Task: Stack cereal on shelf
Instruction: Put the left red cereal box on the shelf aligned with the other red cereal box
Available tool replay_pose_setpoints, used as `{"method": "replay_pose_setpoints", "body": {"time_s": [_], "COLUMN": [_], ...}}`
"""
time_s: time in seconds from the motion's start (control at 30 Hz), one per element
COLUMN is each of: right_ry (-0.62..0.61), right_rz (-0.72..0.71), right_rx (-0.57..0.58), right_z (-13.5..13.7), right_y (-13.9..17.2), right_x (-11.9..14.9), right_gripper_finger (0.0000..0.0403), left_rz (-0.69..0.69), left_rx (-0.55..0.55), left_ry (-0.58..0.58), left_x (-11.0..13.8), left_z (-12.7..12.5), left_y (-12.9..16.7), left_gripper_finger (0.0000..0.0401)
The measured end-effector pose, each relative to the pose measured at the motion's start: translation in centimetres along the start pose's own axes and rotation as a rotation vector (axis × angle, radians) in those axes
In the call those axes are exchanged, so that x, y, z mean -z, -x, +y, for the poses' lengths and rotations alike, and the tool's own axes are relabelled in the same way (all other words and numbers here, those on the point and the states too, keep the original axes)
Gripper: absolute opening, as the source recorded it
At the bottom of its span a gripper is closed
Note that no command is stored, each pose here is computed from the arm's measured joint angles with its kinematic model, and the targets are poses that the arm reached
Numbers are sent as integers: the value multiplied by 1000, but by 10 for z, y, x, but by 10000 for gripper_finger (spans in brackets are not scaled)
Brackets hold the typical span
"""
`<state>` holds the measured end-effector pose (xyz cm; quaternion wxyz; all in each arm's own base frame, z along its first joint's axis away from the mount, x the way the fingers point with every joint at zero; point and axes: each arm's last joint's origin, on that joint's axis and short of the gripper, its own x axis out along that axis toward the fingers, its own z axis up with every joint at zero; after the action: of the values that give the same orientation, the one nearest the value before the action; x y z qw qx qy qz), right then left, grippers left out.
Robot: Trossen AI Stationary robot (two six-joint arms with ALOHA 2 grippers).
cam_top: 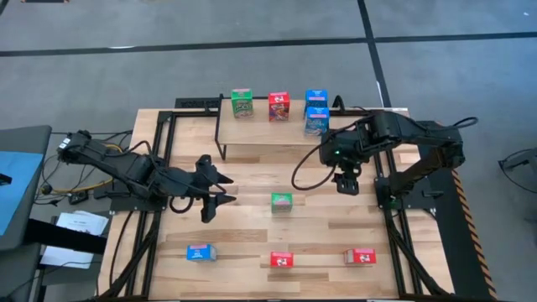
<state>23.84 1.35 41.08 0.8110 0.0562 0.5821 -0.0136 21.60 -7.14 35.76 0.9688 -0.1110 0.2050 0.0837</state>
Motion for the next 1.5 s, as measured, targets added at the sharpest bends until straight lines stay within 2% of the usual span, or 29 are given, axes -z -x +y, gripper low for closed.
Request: {"method": "replay_pose_setpoints", "body": {"time_s": [0.33,0.67,1.03,1.5], "right_ry": [-1,-2,-3,-23], "right_rz": [0,0,1,1], "right_rx": [1,1,1,1], "right_z": [0,0,0,0], "right_y": [0,0,0,0], "right_x": [0,0,0,0], "right_gripper_finger": [272,272,272,272], "left_rz": [-125,-101,-69,-36], "left_rx": [35,57,104,177], "left_ry": [-55,-93,-121,-72], "left_x": [-12,-8,4,14], "left_z": [-8,-15,-31,-43], "left_y": [-13,-27,-64,-91], "left_gripper_finger": [252,252,252,252]}}
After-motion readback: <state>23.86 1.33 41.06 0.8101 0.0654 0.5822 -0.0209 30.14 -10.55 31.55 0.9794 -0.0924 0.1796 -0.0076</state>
